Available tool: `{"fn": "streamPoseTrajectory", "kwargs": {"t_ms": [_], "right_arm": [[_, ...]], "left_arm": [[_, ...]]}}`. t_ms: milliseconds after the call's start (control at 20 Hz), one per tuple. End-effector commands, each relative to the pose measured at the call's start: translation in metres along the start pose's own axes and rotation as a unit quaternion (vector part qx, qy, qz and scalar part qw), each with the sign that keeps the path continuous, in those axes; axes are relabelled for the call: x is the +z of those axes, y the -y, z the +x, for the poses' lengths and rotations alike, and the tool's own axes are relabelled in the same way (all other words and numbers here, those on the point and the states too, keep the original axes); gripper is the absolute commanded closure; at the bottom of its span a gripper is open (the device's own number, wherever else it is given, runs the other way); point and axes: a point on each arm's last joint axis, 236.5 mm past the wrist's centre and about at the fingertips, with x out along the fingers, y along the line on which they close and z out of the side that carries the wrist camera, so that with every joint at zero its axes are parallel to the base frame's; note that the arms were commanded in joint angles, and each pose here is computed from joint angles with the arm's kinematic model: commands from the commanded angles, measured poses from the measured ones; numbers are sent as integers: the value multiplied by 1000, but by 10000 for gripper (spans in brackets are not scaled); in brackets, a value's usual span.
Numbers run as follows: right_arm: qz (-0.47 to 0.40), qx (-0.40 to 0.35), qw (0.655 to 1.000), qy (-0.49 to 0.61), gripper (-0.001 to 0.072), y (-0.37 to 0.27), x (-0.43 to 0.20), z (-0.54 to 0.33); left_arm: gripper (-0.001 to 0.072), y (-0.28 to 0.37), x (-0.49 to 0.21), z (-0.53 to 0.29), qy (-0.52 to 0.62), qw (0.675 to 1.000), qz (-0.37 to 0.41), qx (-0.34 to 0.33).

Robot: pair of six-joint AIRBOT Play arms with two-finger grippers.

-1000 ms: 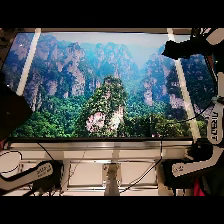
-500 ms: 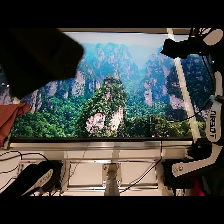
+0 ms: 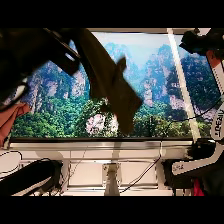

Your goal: Fold the clothes and pants, and hang the long-sleeved shirts on hangers.

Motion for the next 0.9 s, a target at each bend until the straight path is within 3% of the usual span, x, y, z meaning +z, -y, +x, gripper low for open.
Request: {"fn": "streamPoseTrajectory", "kwargs": {"t_ms": [0, 150, 300, 500, 650, 750, 850], "right_arm": [[2, -11, 1000, -12, 694, 10, 0, -15], [3, -8, 1000, -15, 694, 9, -2, -14], [3, -9, 1000, -16, 694, 9, -2, -14], [2, -11, 999, -32, 694, 10, -9, -14], [-2, -13, 999, -35, 694, 11, -11, -14], [-1, -13, 999, -37, 694, 11, -12, -13], [-1, -12, 999, -39, 693, 11, -12, -13]], "left_arm": [[684, 38, -16, 19, -35, 999, 17, -38], [684, 55, -47, 47, -85, 995, 32, -48], [684, 55, -38, 86, -41, 998, 48, -23], [685, -12, -5, 122, 77, 990, -111, 39], [684, -56, -11, 127, 80, 986, -120, 80], [686, -73, -61, 133, -7, 985, -139, 105], [685, -76, -157, 129, -184, 963, -146, 131]]}}
